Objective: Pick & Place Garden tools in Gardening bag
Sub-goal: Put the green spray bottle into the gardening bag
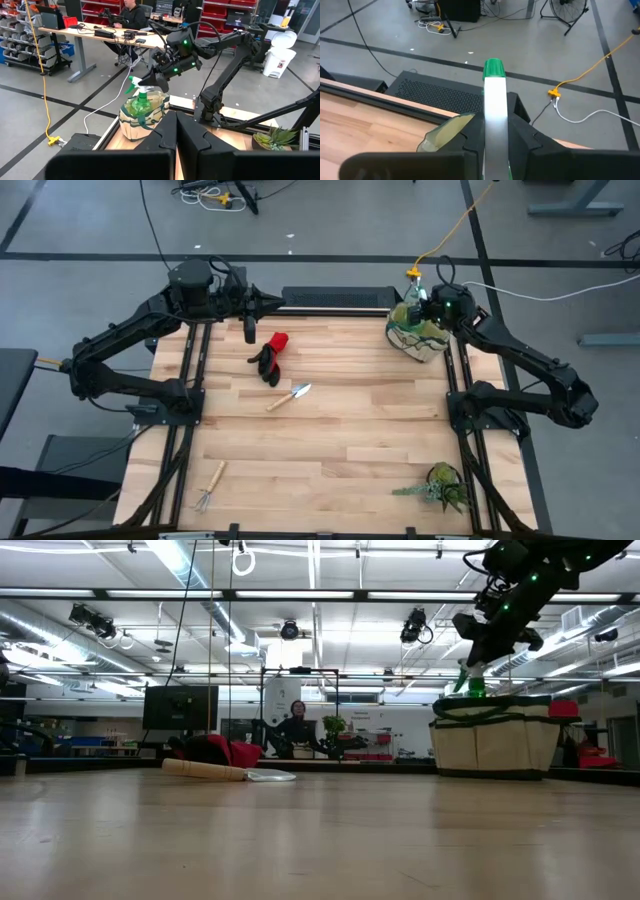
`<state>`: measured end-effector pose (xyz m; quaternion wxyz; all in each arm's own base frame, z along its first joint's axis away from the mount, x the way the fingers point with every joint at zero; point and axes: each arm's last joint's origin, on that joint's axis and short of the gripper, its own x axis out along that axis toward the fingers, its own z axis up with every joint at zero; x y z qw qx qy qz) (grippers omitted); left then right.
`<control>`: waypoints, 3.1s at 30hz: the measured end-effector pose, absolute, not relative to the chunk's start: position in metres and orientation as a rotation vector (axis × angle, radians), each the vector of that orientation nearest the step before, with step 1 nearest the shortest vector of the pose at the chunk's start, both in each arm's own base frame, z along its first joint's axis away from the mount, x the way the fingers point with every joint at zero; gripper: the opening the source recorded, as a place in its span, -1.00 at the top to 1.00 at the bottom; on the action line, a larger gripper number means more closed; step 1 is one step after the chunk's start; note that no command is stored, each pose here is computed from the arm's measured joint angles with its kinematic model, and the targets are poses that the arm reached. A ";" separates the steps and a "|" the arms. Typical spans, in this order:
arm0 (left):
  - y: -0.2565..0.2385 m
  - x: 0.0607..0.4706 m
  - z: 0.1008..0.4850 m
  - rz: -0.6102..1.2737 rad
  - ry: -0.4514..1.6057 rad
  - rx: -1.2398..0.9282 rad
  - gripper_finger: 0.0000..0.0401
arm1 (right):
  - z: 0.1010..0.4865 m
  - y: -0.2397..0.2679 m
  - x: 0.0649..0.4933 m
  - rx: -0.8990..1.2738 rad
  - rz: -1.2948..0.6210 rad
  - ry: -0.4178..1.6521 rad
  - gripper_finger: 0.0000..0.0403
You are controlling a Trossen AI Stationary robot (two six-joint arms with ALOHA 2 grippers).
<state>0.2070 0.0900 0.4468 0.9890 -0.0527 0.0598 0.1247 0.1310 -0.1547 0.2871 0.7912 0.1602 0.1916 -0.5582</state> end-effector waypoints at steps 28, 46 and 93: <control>0.090 0.207 0.447 0.250 0.120 -0.106 0.97 | 0.275 -0.164 0.146 0.226 -0.996 0.543 0.71; 0.090 0.207 0.447 0.250 0.120 -0.106 0.96 | 0.279 -0.166 0.147 0.255 -1.012 0.472 -0.14; 0.090 0.207 0.447 0.250 0.120 -0.107 0.93 | 0.282 -0.137 0.120 0.417 -1.050 0.557 0.39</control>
